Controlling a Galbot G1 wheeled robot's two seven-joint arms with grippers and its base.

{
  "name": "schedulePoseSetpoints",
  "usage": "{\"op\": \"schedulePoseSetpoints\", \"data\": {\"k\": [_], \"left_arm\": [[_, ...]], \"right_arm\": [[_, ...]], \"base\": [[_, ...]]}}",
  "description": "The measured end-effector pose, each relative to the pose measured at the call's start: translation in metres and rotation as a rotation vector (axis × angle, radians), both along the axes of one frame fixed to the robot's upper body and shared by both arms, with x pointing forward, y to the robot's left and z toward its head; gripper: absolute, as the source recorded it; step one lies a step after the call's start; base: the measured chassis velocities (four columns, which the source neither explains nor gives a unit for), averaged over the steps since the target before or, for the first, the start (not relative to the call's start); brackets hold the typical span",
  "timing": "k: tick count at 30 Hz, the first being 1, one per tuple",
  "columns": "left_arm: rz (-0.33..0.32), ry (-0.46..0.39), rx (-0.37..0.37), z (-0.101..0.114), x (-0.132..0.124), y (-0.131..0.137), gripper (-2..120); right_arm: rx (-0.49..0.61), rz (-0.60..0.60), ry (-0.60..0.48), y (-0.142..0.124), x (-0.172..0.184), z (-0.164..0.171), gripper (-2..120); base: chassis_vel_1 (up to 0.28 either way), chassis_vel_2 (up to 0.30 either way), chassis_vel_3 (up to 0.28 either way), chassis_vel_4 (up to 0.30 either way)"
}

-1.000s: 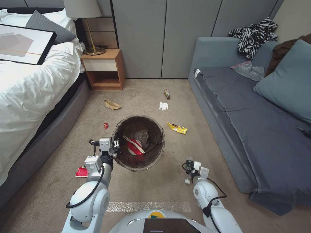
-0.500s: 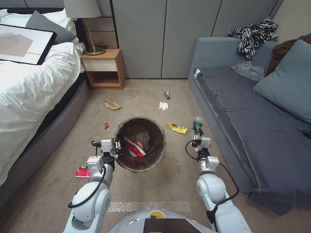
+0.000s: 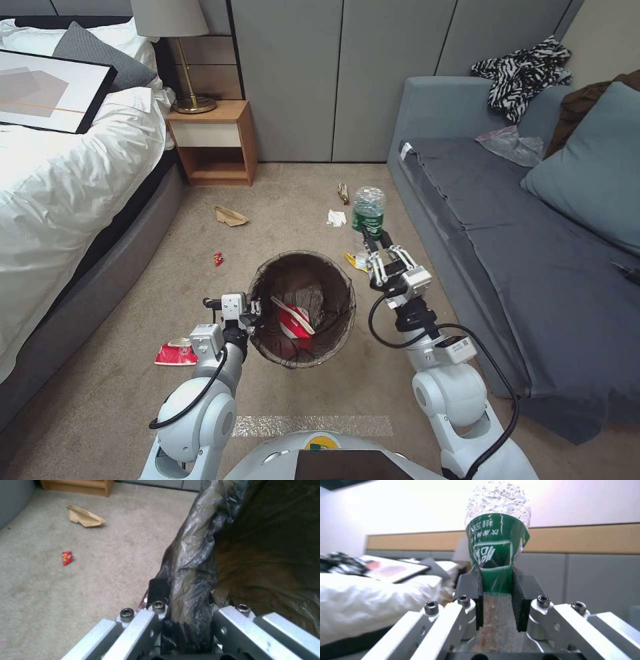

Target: Pick up the trash bin, then pick up the garbage from the floor and place it into the trash bin.

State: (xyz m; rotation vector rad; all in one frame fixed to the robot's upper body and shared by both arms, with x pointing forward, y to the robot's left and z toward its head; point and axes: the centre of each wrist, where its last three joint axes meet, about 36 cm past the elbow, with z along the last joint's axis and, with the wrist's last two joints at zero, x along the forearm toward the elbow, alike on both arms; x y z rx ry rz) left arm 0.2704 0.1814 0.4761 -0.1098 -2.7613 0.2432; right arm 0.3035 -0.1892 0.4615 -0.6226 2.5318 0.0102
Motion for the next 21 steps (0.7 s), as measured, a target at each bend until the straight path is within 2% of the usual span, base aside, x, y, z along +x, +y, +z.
{"op": "schedulePoseSetpoints", "data": {"k": [3,11,21], "left_arm": [[-0.010,0.009,-0.008,0.000,0.000,-0.003,2],[-0.020,0.023,-0.024,0.000,-0.001,-0.005,2],[-0.021,0.025,-0.026,0.000,-0.001,-0.005,2]], "right_arm": [[0.001,0.069,-0.002,0.011,-0.005,0.002,17],[-0.013,0.143,0.041,0.023,-0.011,-0.010,17],[-0.027,0.159,0.072,0.027,-0.015,-0.020,17]], "base": [[0.000,0.000,0.000,0.000],[0.000,0.000,0.000,0.000],[0.000,0.000,0.000,0.000]]}}
